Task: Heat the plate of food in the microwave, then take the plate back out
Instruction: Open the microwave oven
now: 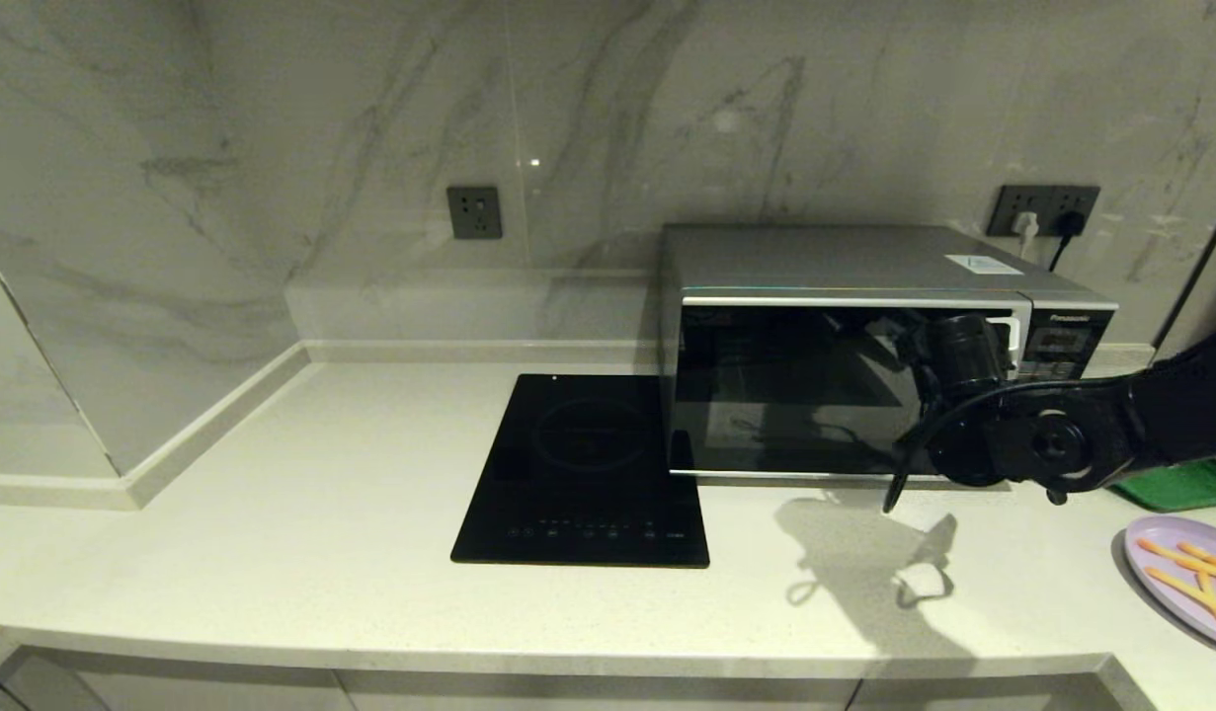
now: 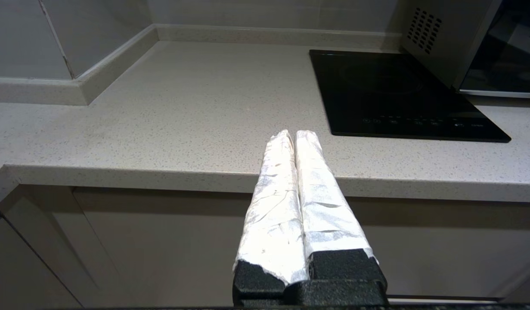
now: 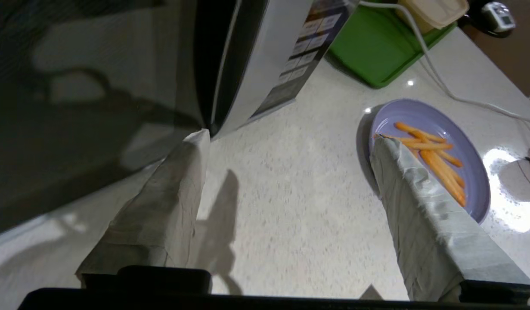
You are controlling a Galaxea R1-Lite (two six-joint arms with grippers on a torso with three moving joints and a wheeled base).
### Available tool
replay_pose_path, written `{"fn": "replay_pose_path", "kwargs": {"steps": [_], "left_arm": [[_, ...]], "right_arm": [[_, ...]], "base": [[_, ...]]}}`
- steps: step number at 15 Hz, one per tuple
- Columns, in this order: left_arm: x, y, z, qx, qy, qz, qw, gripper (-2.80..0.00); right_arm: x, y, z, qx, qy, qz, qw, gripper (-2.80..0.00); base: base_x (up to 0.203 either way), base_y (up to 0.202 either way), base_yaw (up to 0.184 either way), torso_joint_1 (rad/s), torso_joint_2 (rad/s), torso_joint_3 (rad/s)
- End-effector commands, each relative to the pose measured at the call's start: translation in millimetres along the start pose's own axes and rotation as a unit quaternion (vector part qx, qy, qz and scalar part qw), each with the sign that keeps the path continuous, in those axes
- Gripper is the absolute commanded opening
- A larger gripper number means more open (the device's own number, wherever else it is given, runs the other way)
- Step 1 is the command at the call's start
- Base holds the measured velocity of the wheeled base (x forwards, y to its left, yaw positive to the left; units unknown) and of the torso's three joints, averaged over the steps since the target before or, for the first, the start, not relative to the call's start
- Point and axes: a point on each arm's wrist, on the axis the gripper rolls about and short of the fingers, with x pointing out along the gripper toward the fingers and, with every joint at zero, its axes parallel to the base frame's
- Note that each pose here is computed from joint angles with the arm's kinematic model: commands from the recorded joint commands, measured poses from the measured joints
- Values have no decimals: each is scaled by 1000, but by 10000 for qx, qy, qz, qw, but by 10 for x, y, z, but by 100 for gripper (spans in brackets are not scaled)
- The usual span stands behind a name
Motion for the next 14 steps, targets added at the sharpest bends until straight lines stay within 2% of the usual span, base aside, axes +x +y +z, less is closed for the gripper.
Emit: {"fn": "replay_pose_path", "kwargs": {"steps": [1, 7, 14], "left_arm": [[-1, 0, 0, -4, -11, -1, 10000, -280], [0, 0, 0, -4, -4, 6, 10000, -280], [0, 0, 0, -4, -7, 6, 10000, -280]], "right_arm": [[218, 77, 10, 53, 31, -231, 9997, 0], [428, 153, 58, 145, 30, -369, 9992, 0], [682, 40, 176, 434, 15, -628, 9971, 0]], "base": [[0, 0, 0, 0, 0, 0], [0, 0, 0, 0, 0, 0], [0, 0, 0, 0, 0, 0]]}}
